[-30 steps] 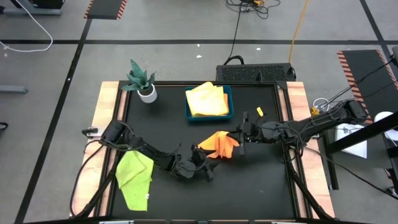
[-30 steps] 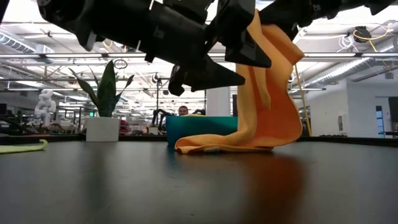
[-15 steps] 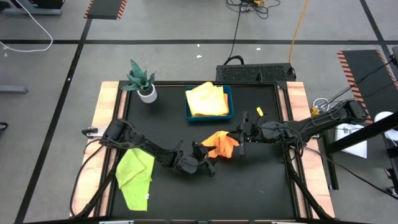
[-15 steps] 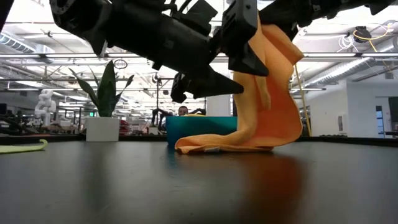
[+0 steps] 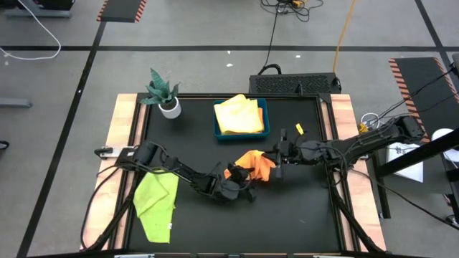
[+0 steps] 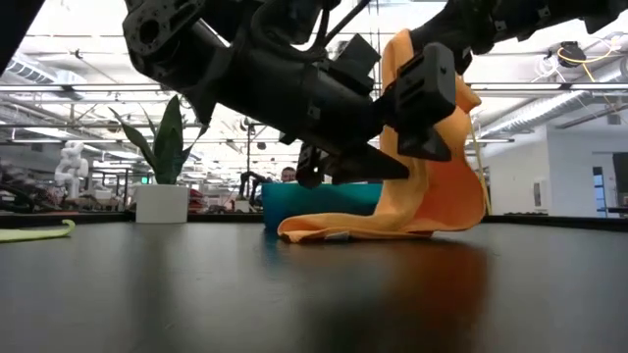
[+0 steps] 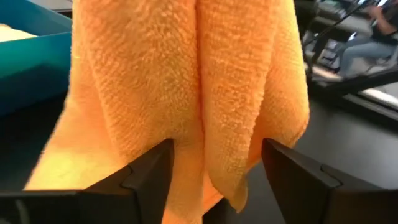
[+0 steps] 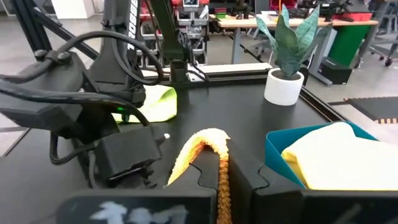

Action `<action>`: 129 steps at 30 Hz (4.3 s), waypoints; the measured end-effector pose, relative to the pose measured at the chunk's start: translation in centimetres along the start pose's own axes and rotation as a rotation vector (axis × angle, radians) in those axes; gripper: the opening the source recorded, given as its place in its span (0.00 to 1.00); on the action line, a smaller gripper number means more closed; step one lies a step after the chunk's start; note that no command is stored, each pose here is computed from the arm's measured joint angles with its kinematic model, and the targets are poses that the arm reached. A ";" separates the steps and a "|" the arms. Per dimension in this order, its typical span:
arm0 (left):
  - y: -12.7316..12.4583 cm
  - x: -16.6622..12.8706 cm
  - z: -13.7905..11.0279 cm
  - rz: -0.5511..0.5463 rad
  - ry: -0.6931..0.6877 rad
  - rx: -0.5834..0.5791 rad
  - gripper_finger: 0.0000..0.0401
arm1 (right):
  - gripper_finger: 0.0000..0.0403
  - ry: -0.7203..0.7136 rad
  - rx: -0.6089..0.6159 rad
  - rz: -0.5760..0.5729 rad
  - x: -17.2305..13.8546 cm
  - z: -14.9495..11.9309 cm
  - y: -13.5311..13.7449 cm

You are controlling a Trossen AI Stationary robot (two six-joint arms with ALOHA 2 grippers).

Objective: Fold microfiber towels
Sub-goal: Fold the orange microfiber cloth

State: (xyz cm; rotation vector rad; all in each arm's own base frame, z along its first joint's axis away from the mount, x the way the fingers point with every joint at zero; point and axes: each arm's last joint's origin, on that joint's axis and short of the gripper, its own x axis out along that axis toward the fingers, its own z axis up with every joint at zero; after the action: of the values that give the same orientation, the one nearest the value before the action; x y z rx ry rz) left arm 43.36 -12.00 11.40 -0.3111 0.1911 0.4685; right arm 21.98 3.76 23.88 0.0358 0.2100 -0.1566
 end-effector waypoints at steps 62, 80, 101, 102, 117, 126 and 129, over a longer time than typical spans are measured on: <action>2.7 -13.6 12.5 0.077 0.448 0.541 0.00 | 0.38 0.477 -0.293 -0.087 0.9 -10.9 2.9; 4.3 -12.3 13.0 0.100 0.509 0.526 0.02 | 0.40 0.518 -0.298 0.031 -0.7 -13.7 3.4; 4.2 -12.3 13.0 0.099 0.504 0.520 0.01 | 0.02 0.386 -0.283 0.013 -1.3 -14.5 2.5; 4.2 -12.3 13.0 0.099 0.504 0.520 0.01 | 0.01 0.376 -0.282 0.016 -1.3 -14.4 2.5; -0.6 -20.7 18.9 -0.207 0.308 0.532 0.01 | 0.00 -0.176 -0.237 0.428 -4.2 -3.0 6.0; -5.0 -28.8 22.4 -0.394 0.092 0.562 0.01 | 0.00 -0.352 -0.311 0.673 -7.7 4.1 9.9; -5.6 -30.7 21.9 -0.420 0.075 0.573 0.01 | 0.00 -0.371 -0.331 0.725 -8.6 5.4 11.3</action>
State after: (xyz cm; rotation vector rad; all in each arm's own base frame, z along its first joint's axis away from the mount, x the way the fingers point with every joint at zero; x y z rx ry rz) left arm 21.46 -22.01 40.94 0.1946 0.3150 -0.0251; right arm 16.62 15.88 31.20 -0.2447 -0.1571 0.5919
